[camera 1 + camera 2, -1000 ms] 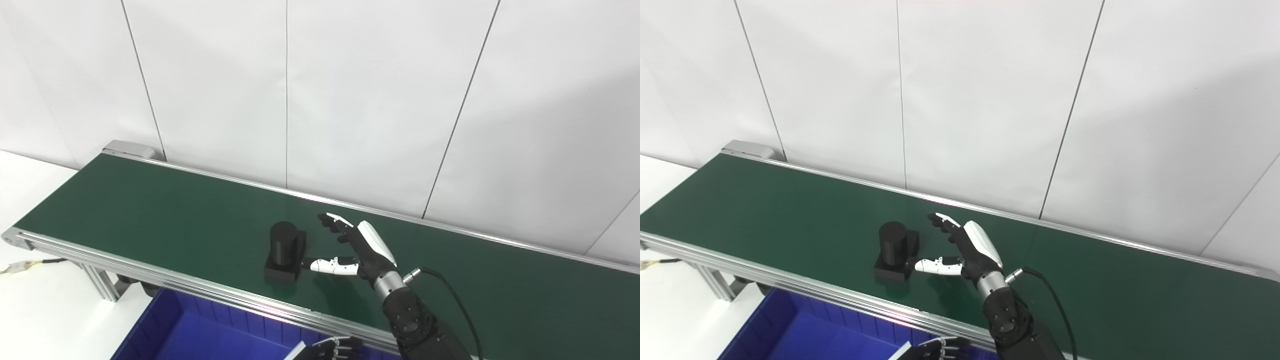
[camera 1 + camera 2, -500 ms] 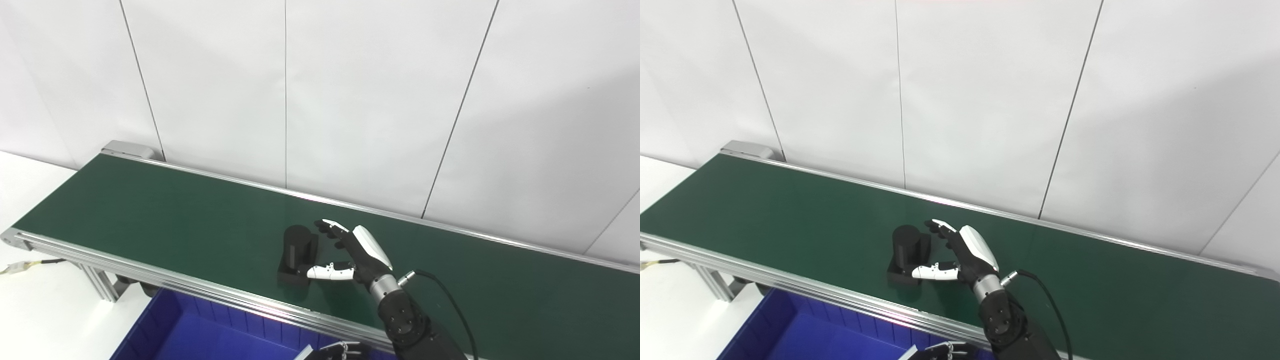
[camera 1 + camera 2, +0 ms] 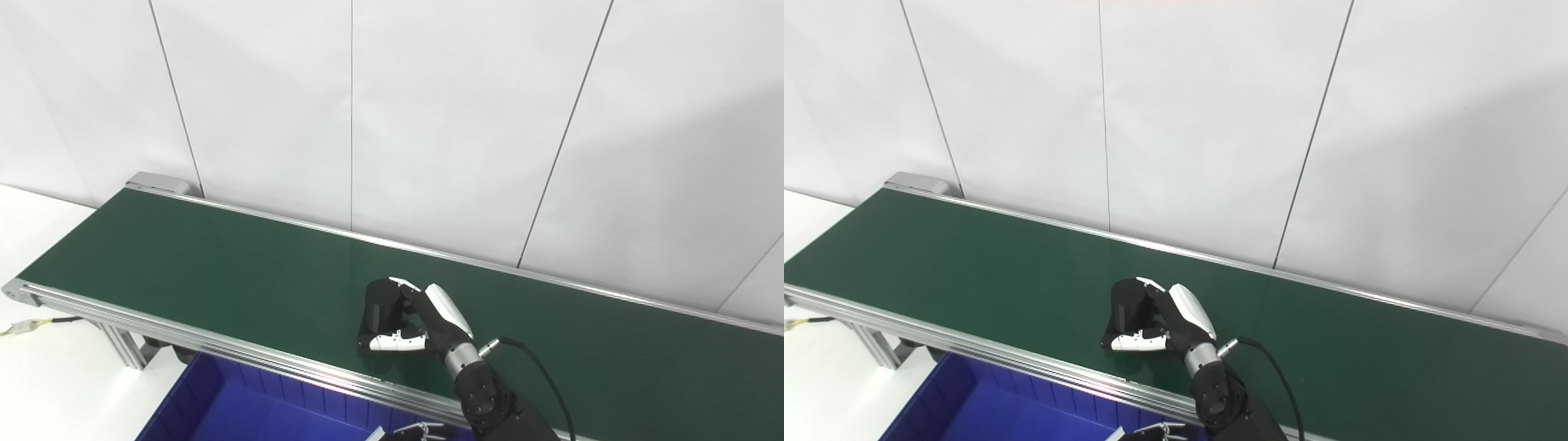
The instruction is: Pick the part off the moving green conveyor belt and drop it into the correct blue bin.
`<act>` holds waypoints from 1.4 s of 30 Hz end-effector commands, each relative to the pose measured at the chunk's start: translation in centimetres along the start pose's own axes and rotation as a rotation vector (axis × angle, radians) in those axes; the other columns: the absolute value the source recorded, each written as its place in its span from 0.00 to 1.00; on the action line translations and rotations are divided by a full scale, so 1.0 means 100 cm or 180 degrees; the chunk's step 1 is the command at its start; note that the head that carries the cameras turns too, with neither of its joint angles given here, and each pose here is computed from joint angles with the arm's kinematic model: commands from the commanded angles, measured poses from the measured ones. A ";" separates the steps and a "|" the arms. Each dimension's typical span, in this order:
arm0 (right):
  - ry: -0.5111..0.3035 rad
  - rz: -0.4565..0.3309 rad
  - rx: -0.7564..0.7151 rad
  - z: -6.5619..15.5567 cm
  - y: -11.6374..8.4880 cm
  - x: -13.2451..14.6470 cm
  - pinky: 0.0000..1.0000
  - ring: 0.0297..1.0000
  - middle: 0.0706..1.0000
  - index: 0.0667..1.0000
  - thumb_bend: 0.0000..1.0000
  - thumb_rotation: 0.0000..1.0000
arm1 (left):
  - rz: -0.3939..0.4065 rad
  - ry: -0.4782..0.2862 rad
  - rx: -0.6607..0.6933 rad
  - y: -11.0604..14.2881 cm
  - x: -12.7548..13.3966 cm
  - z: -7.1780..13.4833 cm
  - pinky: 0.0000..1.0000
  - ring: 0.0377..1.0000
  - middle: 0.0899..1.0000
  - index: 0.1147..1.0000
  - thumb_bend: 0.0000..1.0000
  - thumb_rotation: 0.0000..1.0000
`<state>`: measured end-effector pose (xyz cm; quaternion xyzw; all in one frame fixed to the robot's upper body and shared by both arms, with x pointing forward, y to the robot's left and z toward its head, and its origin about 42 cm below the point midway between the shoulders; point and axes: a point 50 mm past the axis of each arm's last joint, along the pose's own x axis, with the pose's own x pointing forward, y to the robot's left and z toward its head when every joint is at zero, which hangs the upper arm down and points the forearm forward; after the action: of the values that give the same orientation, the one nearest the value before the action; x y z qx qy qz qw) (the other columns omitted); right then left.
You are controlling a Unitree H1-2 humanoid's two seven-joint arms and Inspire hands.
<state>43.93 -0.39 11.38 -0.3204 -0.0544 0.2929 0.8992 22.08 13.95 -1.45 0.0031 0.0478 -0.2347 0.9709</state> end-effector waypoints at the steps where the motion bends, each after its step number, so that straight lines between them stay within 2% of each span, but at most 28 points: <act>1: -0.0325 -0.0111 0.0014 0.027 -0.005 0.012 0.79 0.85 0.83 0.84 0.79 0.30 | -0.0017 -0.0235 0.0041 -0.003 0.006 0.012 0.69 0.71 0.72 0.75 1.00 0.24; 4: -0.0378 -0.0225 0.0030 0.026 -0.003 0.012 0.75 0.80 0.78 0.80 0.77 0.27 | -0.0019 -0.0245 0.0044 -0.004 0.004 0.013 0.69 0.71 0.72 0.74 1.00 0.25; 7: -0.0410 -0.0446 0.0048 0.026 -0.001 0.012 0.65 0.70 0.68 0.69 0.72 0.11 | -0.0024 -0.0259 0.0080 -0.004 0.003 0.015 0.68 0.70 0.72 0.73 1.00 0.24; 8: -0.0415 -0.0520 0.0036 0.026 0.000 0.012 0.60 0.64 0.56 0.53 0.59 0.06 | -0.0027 -0.0262 0.0087 -0.004 0.003 0.015 0.69 0.71 0.72 0.74 0.99 0.24; 11: -0.0466 -0.0695 0.0038 0.026 -0.001 0.011 0.55 0.59 0.47 0.47 0.54 0.01 | -0.0036 -0.0266 0.0088 -0.002 0.002 0.016 0.69 0.71 0.72 0.74 0.99 0.24; 19: -0.0457 -0.0754 0.0089 0.026 -0.006 0.012 0.46 0.51 0.44 0.47 0.52 0.00 | -0.0028 -0.0275 0.0082 0.001 0.001 0.016 0.67 0.71 0.73 0.75 0.96 0.19; 36: -0.0462 -0.0823 0.0158 0.027 -0.007 0.013 0.45 0.48 0.44 0.46 0.52 0.00 | -0.0020 -0.0263 0.0024 0.006 -0.002 0.015 0.68 0.72 0.74 0.77 0.96 0.17; 42: -0.0545 -0.0961 0.0396 0.027 -0.022 0.009 0.44 0.44 0.45 0.47 0.52 0.00 | 0.0007 -0.0227 0.0033 0.008 0.000 0.014 0.70 0.73 0.76 0.79 0.96 0.18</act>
<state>43.83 -1.07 10.85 -0.2620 -0.0897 0.1834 0.9432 21.70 14.81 -1.02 0.0020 0.0404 -0.2321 0.9718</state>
